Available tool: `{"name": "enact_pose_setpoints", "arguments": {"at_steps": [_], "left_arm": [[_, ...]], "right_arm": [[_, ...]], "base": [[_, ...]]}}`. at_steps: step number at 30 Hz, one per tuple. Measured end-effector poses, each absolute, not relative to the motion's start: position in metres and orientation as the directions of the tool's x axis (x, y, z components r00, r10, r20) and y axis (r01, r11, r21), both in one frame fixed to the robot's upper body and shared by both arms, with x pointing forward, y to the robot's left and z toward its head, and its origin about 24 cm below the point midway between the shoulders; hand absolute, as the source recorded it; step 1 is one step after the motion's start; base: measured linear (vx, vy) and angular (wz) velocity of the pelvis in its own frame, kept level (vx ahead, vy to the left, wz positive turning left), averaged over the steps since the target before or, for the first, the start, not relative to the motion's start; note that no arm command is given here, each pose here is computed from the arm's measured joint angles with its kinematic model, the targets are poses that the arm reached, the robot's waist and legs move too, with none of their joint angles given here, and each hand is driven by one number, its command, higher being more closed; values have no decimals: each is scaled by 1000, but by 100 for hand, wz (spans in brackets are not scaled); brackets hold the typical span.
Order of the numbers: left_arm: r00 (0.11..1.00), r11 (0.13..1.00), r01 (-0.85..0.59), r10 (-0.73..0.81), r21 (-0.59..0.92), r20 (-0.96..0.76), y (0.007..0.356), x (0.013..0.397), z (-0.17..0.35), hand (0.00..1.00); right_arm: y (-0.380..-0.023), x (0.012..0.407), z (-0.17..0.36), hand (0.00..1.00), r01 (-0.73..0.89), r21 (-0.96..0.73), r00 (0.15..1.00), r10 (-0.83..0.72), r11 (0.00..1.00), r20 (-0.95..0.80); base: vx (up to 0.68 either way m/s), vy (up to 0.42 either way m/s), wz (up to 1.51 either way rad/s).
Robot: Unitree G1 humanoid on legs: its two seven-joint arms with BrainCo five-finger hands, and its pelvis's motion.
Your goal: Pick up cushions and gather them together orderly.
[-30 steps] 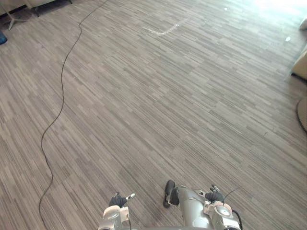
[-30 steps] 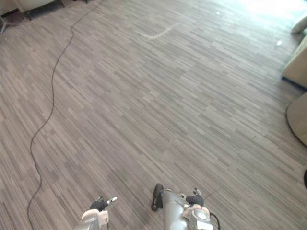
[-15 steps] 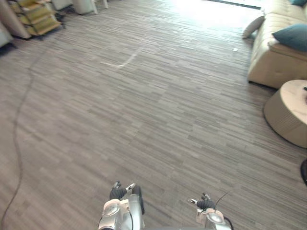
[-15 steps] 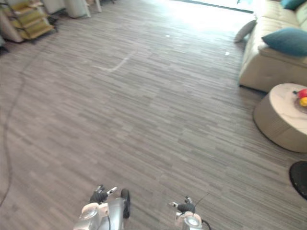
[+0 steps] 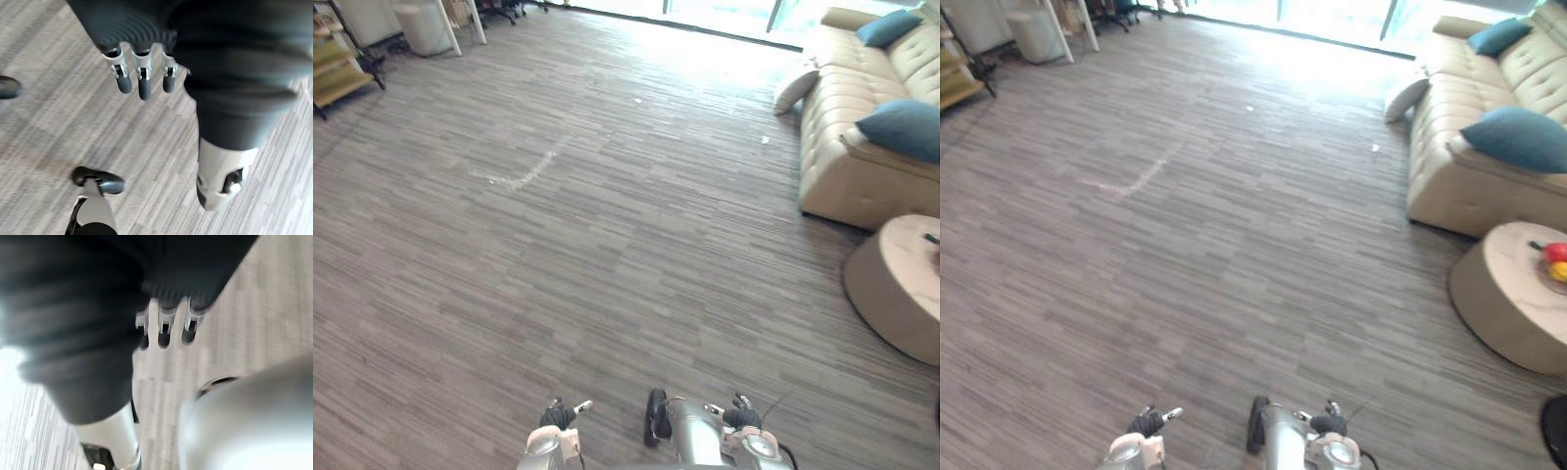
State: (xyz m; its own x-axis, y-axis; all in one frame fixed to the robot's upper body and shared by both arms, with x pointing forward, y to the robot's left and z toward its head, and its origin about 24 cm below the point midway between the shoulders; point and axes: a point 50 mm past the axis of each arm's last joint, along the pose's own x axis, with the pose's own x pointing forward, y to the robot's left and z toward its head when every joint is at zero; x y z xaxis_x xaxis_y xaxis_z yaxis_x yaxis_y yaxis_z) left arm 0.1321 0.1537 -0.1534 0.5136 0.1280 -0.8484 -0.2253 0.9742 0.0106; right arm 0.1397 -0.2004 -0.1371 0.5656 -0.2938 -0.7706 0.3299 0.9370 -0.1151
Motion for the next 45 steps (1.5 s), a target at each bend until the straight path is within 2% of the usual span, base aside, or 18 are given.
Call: {"name": "enact_pose_setpoints", "arguments": {"at_steps": [3,5,10,18,20,25,29,34,45], "left_arm": [[533,964,-266,164,19,-830,163,138,-149,0],[562,957,-287,200,37,-802,174,143,-144,0],[616,947,-321,220,15,-757,176,151,-136,0],[577,941,-324,277,96,-768,202,143,-138,0],[542,947,-302,266,110,-797,200,138,-144,0],[531,965,-247,214,92,-820,184,136,-148,0],[520,972,-219,188,83,-833,177,133,-151,0],[521,981,-191,136,40,-843,155,134,-152,0],[630,960,-278,198,20,-751,169,155,-135,0]], "right_arm": [[-203,144,-136,0,323,-127,563,-298,938,-771],[-191,138,-142,0,296,-115,540,-265,948,-799],[-178,137,-144,0,270,-94,537,-231,958,-811],[-158,129,-152,0,251,-58,496,-180,966,-849],[-161,133,-150,0,235,-72,523,-188,969,-832],[-171,147,-140,0,233,-87,585,-211,969,-783],[-183,141,-142,0,250,-115,565,-241,961,-789],[-198,150,-136,0,269,-141,580,-277,953,-766],[-182,144,-142,0,225,-136,552,-241,965,-799]], "base": [[662,-102,-12],[627,-63,-28],[576,116,-63],[673,336,-51],[720,201,-22],[526,24,-28],[621,-147,25],[606,-198,-5],[542,54,-46]]}}
